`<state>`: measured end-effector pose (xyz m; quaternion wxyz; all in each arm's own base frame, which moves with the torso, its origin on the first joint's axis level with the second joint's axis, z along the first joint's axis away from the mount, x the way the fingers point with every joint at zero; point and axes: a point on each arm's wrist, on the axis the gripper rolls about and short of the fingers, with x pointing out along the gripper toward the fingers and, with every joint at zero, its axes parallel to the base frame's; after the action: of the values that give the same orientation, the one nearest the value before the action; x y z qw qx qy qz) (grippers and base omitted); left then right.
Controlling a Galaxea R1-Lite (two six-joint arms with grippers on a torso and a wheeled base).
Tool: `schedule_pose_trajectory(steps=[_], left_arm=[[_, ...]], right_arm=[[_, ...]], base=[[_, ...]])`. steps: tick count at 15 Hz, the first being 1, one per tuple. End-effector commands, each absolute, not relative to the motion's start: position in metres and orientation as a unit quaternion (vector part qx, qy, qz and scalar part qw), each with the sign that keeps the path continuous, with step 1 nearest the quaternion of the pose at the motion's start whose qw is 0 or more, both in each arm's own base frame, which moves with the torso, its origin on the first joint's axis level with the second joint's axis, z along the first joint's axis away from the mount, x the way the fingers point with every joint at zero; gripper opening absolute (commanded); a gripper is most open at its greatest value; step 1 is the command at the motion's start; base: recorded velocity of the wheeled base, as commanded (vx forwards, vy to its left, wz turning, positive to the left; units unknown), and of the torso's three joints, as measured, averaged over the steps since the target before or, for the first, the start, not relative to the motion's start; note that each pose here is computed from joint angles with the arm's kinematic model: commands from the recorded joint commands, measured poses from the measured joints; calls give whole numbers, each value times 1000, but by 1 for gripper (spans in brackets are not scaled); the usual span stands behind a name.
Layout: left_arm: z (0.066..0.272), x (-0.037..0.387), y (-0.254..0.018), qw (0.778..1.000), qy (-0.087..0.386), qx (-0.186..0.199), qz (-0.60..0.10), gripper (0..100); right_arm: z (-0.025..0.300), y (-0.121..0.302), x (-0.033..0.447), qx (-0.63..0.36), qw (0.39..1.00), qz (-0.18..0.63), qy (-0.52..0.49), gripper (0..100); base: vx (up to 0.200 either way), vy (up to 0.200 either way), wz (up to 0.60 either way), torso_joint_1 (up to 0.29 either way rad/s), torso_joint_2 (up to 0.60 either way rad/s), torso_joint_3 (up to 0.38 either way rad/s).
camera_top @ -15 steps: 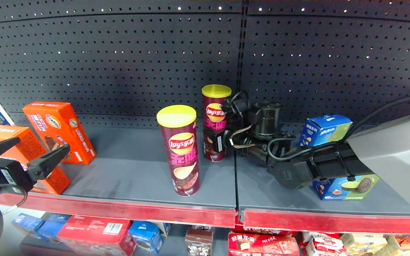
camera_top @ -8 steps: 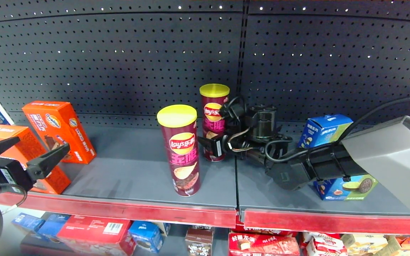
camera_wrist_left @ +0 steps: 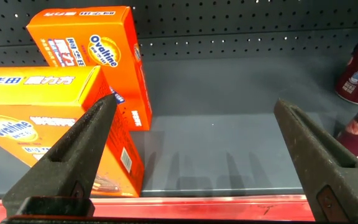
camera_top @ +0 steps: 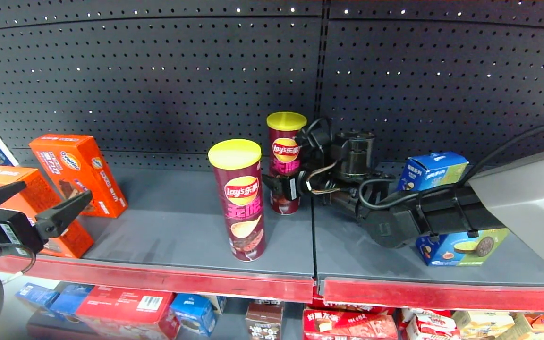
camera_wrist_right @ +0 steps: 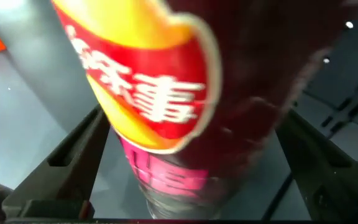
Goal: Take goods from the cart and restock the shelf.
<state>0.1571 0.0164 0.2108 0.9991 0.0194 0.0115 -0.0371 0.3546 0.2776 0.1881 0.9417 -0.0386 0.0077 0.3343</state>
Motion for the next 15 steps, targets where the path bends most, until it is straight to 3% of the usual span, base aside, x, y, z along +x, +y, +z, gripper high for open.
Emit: schedule_pose_trajectory(steps=[1, 15], left_arm=[[211, 157, 16, 999, 12, 19, -37, 100], [209, 162, 17, 999, 19, 18, -36, 100]], right_arm=[[203, 272, 348, -34, 942, 333, -6, 100], [226, 236, 296, -37, 942, 334, 6, 100]], base=[[0, 0, 0, 0, 0, 0], [0, 0, 0, 0, 0, 0]])
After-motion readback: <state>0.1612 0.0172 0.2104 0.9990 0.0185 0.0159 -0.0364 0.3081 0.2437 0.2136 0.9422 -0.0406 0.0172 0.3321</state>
